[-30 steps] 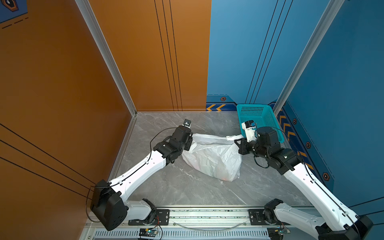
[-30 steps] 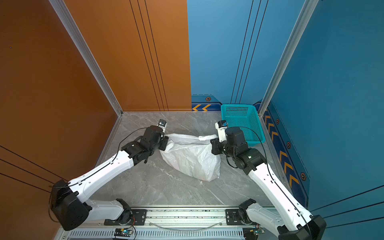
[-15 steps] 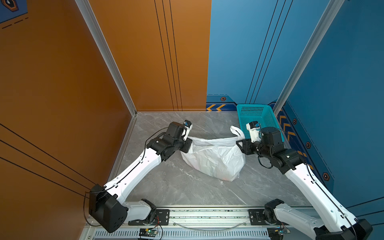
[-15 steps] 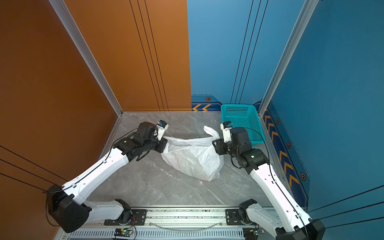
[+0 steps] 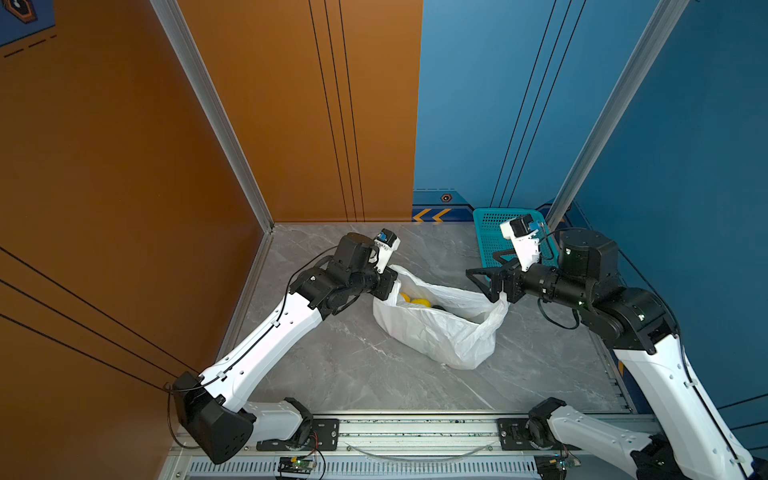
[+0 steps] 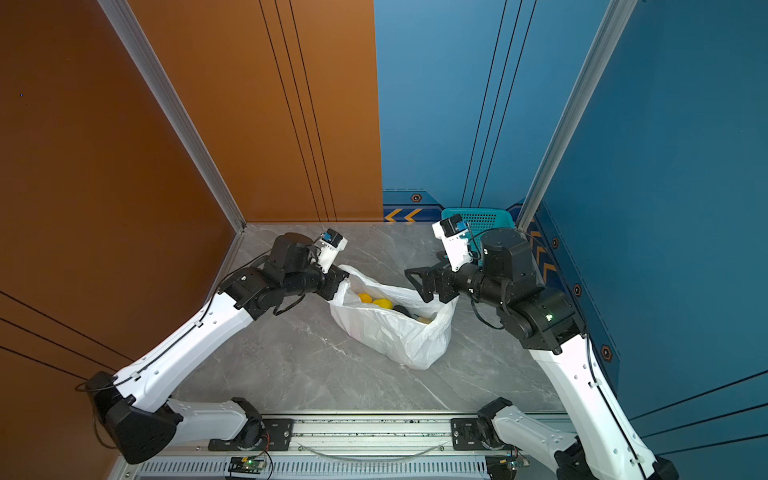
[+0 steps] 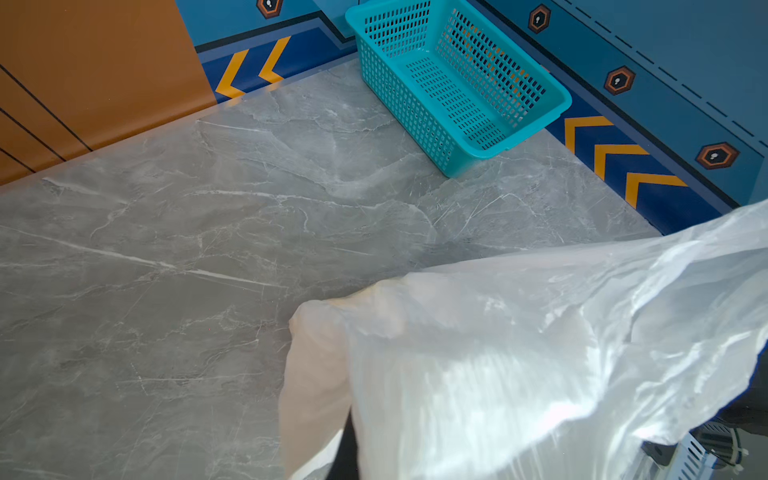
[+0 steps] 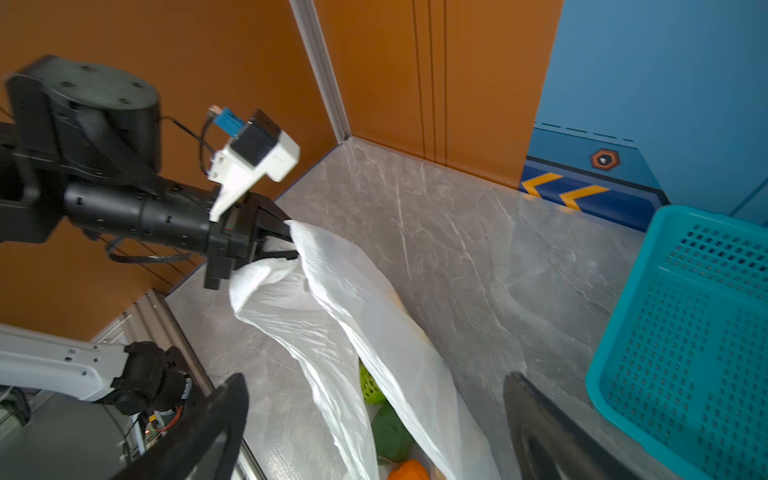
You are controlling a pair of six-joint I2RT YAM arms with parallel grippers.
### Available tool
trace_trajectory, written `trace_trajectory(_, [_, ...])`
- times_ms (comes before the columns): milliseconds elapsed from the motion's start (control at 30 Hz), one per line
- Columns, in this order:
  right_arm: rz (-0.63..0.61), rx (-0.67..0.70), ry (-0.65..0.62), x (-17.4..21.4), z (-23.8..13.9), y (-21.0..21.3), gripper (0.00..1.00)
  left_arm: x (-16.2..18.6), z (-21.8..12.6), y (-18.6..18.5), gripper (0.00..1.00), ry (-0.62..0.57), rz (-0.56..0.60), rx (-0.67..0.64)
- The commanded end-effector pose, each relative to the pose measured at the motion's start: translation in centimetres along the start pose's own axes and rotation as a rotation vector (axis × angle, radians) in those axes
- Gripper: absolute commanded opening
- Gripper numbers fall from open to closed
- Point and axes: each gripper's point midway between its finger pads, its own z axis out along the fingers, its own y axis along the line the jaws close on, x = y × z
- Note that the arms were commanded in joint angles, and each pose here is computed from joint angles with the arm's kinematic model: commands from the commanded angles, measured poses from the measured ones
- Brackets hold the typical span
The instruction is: Untie the knot of the plastic bag and take out the fruit
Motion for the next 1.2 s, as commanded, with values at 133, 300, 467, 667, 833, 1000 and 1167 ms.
trace_trajectory(133, [-0.122,-0.066,0.214,3.0,6.1,2.3,0.92,-0.7,-0.1,-1.8,0.0,0.015,0.024,0.061])
trace_trajectory(300, [-0.185,0.015,0.361,6.9,10.3,-0.2,0.85,-0.5,-0.4,-2.2,0.0,0.016,0.032,0.075])
trace_trajectory(467, [-0.216,0.009,0.441,10.1,12.9,-1.0,0.77,-0.5,-0.7,-2.3,0.0,0.01,0.036,0.08])
trace_trajectory(667, [-0.2,0.061,0.478,11.9,14.8,-2.6,0.28,-0.5,-0.6,-2.3,0.0,0.013,0.032,0.078])
trace_trajectory(833, [-0.05,0.11,0.369,10.5,14.1,-5.3,0.0,-0.1,-1.2,-1.7,0.55,0.003,0.011,0.051])
trace_trajectory(1000, [-0.023,0.104,0.337,10.3,13.4,-5.9,0.0,-0.9,-3.4,-0.9,0.89,-0.092,-0.012,0.026])
trace_trajectory(1167, [0.013,0.071,0.3,9.7,13.1,-5.7,0.0,-0.9,-5.1,-0.1,0.98,-0.165,-0.028,0.023])
